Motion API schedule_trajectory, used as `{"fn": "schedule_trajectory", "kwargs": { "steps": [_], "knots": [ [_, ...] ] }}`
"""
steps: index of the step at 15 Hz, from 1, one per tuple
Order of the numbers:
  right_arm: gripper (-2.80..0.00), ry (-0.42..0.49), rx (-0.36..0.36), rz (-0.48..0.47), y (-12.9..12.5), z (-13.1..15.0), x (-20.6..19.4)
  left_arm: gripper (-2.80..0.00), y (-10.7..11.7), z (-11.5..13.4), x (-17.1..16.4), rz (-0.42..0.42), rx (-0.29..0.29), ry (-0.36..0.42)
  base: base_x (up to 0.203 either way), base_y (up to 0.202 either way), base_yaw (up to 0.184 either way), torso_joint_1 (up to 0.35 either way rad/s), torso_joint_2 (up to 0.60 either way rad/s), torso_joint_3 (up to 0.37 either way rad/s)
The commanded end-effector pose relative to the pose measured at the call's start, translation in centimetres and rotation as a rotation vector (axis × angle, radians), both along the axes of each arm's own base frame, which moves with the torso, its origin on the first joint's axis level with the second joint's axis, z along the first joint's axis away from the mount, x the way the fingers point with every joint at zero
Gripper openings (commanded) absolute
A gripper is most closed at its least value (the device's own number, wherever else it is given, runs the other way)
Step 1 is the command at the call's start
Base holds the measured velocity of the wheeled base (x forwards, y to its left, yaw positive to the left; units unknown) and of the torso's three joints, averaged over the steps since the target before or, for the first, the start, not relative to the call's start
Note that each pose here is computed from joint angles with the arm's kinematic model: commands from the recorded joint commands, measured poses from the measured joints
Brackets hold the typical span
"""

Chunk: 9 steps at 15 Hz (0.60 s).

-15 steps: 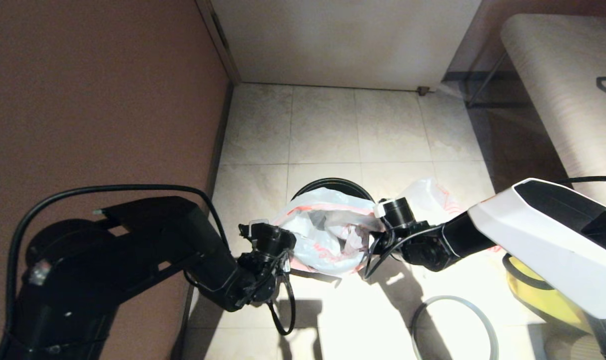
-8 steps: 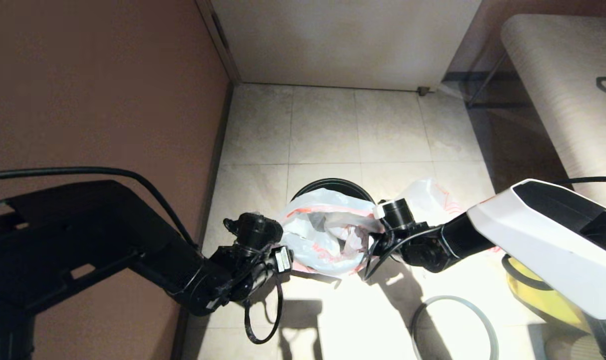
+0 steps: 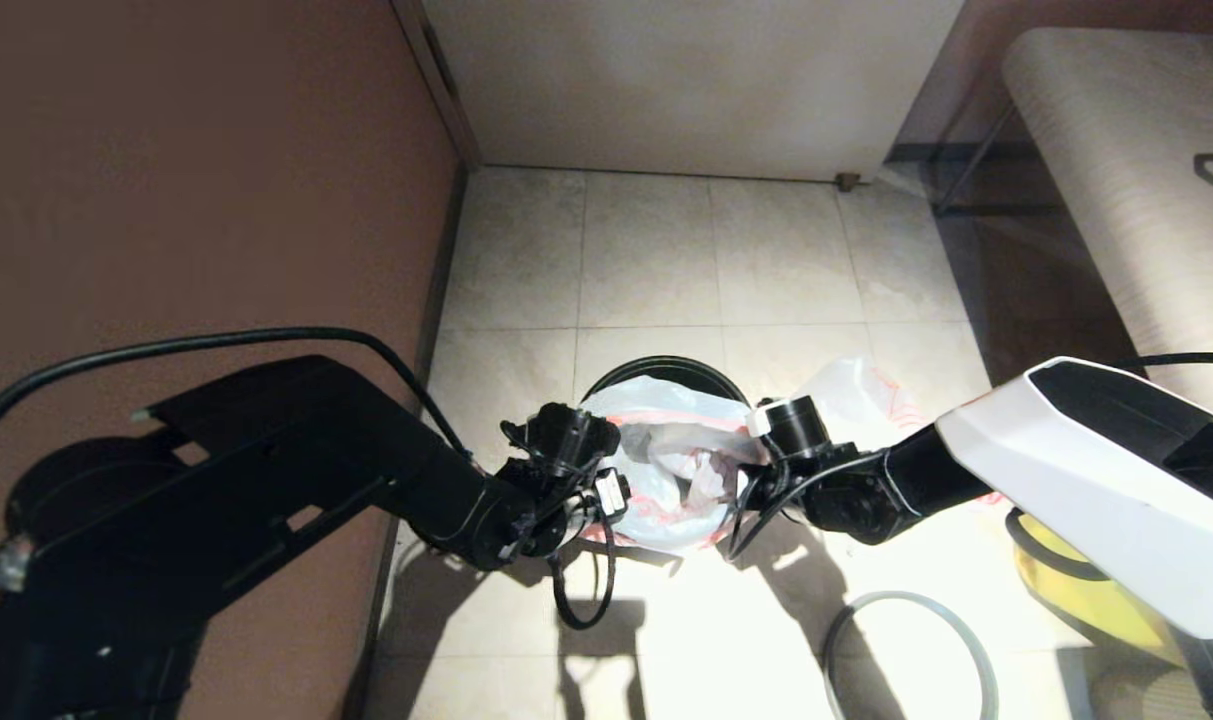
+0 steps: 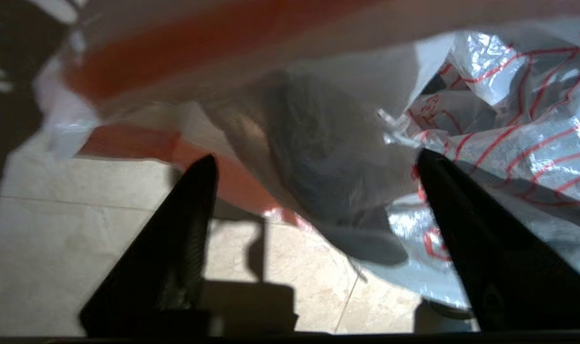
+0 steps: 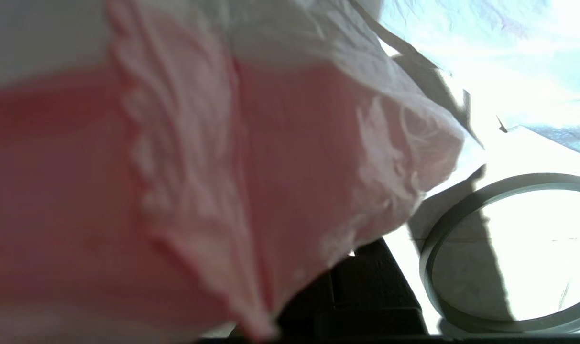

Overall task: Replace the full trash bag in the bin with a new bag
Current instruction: Put the new garbage bag on the trash can

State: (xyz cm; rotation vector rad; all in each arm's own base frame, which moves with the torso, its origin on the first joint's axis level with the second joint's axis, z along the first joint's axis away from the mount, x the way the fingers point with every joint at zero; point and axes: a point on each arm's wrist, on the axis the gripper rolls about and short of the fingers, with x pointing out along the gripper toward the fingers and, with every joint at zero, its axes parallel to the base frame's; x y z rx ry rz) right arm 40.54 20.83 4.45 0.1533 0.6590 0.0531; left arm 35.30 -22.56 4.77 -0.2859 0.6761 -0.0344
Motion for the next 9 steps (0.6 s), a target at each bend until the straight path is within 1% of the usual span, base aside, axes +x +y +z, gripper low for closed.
{"fn": "schedule_trajectory", "kwargs": {
  "steps": [1, 3, 6, 7, 9],
  "knots": [
    [-2.80, -0.004, 0.003, 0.000, 0.1, 0.1, 0.0, -2.80, -1.0, -2.1, 1.0, -0.002, 0.009, 0.019, 0.000, 0.000, 0.000, 0.000, 0.00, 0.000],
    [-2.80, -0.004, 0.003, 0.000, 0.1, 0.1, 0.0, -2.80, -1.7, -2.9, 1.7, -0.008, 0.011, 0.019, 0.000, 0.000, 0.000, 0.000, 0.00, 0.000],
    [-2.80, -0.003, 0.002, 0.002, 0.2, 0.1, -0.2, -2.80, -2.2, -3.9, 2.4, -0.007, 0.014, 0.020, 0.000, 0.000, 0.000, 0.000, 0.00, 0.000],
    [-2.80, -0.003, 0.003, 0.010, 0.6, 0.1, -0.3, -2.80, -2.4, -3.4, 2.3, -0.011, 0.006, 0.012, 0.000, 0.000, 0.000, 0.000, 0.00, 0.000],
    [-2.80, 0.000, 0.000, 0.020, 0.9, 0.1, -0.6, -2.80, -2.1, -3.2, 2.5, -0.002, 0.002, 0.007, 0.000, 0.000, 0.000, 0.000, 0.00, 0.000]
  ]
}}
